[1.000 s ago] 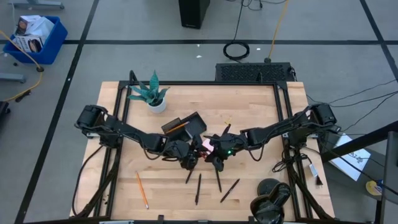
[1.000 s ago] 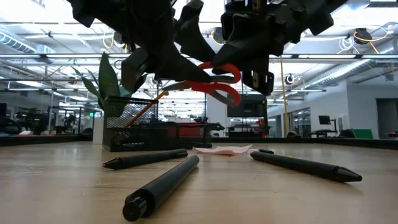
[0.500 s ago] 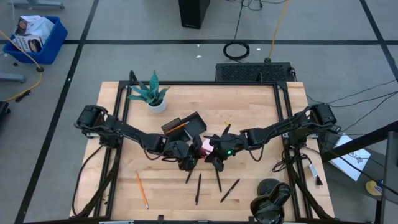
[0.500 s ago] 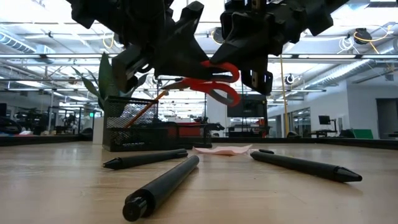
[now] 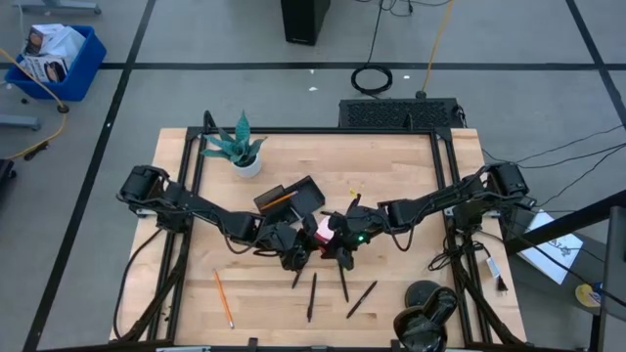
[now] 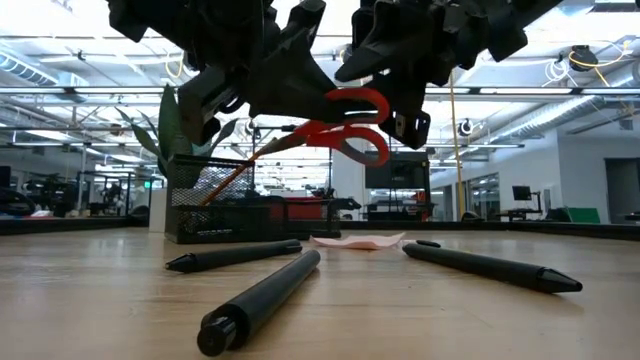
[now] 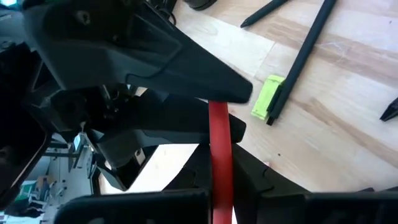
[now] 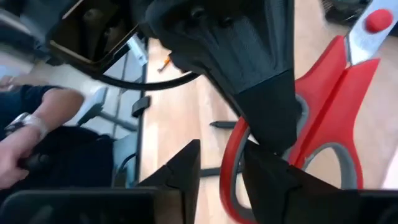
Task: Pick and place office supplies into organizer
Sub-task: Put the red scissors into the black desk organizer
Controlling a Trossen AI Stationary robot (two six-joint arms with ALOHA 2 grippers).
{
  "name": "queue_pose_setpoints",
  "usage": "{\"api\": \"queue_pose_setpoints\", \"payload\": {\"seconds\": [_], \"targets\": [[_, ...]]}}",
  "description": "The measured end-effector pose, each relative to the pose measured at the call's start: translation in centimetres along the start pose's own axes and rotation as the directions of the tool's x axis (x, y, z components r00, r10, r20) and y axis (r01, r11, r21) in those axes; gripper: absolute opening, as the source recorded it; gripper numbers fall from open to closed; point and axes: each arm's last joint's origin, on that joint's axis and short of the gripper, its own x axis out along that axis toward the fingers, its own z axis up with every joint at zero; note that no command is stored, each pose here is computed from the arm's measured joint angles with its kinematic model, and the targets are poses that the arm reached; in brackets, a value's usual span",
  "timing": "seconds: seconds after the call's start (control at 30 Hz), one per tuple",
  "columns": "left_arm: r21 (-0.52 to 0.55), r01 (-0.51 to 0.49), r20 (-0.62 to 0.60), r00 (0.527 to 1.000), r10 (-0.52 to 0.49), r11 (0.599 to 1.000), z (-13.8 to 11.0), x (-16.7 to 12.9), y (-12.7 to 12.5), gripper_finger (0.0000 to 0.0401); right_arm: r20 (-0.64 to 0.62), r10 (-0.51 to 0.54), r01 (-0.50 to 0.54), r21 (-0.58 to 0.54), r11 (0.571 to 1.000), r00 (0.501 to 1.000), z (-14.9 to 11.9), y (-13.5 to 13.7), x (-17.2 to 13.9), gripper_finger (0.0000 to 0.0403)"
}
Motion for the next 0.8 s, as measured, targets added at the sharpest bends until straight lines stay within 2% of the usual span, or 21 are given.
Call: {"api": "queue_pose_setpoints", "payload": {"seconds": [0.1, 0.23, 0.37, 0.5, 0.57, 0.67, 0.8], "targets": [[0.008, -0.018, -0.016, 1.000, 0.018, 1.000, 0.4, -0.1, -0.3, 0.0018, -0.013, 0.027, -0.027, 0.002, 1.000, 1.000, 0.2, 0.1, -0.3, 0.0120], [-0.005, -0.023, -0.044, 0.999, 0.023, 1.000, 0.6, -0.2, -0.6, 0.0029, -0.018, 0.011, -0.011, 0.008, 1.000, 1.000, 0.5, 0.1, -1.2, 0.0130], [0.000, 0.002, -0.053, 0.999, -0.002, 1.000, 0.9, -0.4, -1.1, 0.0018, -0.004, 0.008, -0.008, 0.000, 1.000, 1.000, 1.1, 0.3, -2.2, 0.0131], [-0.015, -0.058, -0.098, 0.994, 0.056, 0.998, 1.2, -0.5, -1.2, 0.0018, 0.037, 0.019, -0.017, -0.043, 0.999, 0.999, 1.7, 0.6, -3.1, 0.0129], [-0.045, -0.103, -0.126, 0.987, 0.097, 0.994, 1.4, -0.7, -1.1, 0.0018, 0.073, -0.003, 0.008, -0.059, 0.998, 0.997, 2.0, 0.6, -3.5, 0.0127], [-0.149, -0.194, -0.151, 0.974, 0.172, 0.970, 1.7, -1.3, -0.5, 0.0020, 0.152, -0.071, 0.089, -0.113, 0.990, 0.986, 2.4, 0.7, -4.2, 0.0124], [-0.273, -0.235, -0.150, 0.968, 0.200, 0.933, 1.9, -2.5, 0.5, 0.0023, 0.238, -0.157, 0.194, -0.140, 0.971, 0.958, 2.0, 0.3, -4.8, 0.0123]]}}
